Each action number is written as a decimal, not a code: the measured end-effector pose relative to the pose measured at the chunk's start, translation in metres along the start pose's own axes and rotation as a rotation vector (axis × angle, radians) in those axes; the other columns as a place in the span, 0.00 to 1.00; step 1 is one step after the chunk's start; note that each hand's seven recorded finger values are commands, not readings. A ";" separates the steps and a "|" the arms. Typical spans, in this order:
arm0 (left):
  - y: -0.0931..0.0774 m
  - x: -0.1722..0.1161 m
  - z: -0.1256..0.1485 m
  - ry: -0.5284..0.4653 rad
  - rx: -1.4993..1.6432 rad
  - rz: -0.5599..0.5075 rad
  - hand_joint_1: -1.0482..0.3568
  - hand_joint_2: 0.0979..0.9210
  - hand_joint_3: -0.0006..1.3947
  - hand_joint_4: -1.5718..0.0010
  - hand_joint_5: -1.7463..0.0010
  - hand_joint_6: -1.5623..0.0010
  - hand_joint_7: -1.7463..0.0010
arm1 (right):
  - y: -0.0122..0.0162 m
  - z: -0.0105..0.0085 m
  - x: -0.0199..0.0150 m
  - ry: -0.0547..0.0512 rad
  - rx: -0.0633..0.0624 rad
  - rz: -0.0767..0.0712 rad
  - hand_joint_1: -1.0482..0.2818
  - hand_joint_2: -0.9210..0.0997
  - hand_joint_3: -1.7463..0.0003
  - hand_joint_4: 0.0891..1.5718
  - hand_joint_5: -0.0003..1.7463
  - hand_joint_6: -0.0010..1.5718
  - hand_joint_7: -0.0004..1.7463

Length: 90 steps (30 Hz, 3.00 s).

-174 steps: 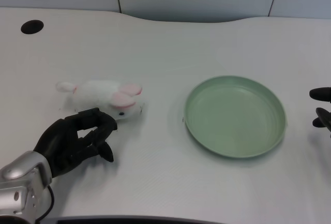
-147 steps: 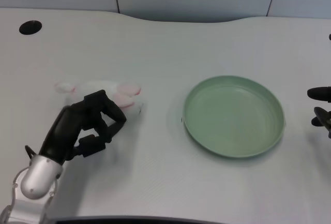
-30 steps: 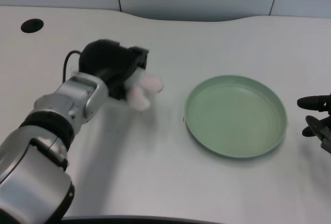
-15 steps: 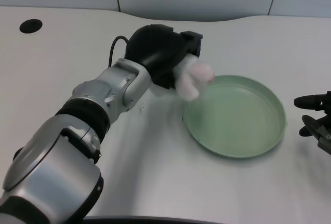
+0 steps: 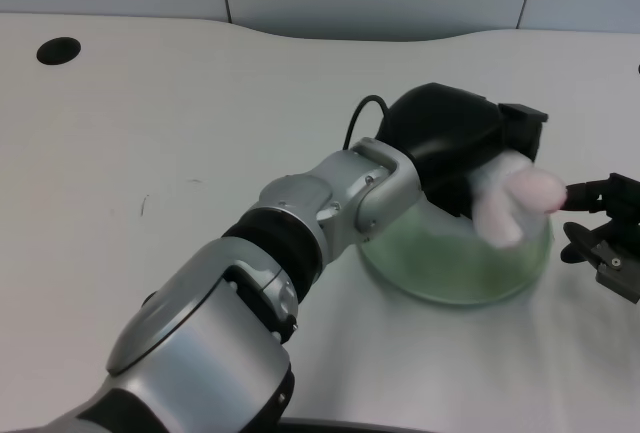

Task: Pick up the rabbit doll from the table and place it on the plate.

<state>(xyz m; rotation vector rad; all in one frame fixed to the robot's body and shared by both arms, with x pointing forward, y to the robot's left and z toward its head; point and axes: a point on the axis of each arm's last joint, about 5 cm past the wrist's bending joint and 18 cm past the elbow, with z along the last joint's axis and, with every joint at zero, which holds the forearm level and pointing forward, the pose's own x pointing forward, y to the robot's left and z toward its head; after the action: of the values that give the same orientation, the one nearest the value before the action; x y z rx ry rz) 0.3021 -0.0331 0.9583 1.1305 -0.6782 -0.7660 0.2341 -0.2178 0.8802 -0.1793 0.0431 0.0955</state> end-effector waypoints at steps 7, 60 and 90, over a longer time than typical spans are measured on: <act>-0.003 0.001 0.004 -0.020 0.023 -0.025 0.57 0.94 0.11 0.38 0.00 0.54 0.00 | 0.0040 0.0017 -0.0017 -0.010 0.000 0.003 0.58 0.00 0.81 0.21 0.80 0.31 0.49; 0.065 -0.026 -0.055 0.110 -0.023 -0.127 0.10 1.00 0.14 0.99 1.00 0.98 0.99 | 0.0078 -0.0052 -0.0043 -0.038 -0.011 0.007 0.59 0.00 0.80 0.21 0.81 0.31 0.52; -0.010 -0.206 -0.111 0.329 -0.936 0.213 0.35 1.00 0.26 0.74 0.42 0.67 0.98 | 0.0049 -0.0045 -0.0041 -0.063 0.072 -0.099 0.59 0.00 0.78 0.20 0.82 0.29 0.55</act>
<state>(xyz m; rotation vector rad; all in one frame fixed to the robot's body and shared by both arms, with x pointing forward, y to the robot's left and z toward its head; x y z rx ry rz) 0.2718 0.1912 0.8984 0.2992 -0.1043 -0.5835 0.2294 -0.2141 0.8751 -0.1061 -0.0256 0.0005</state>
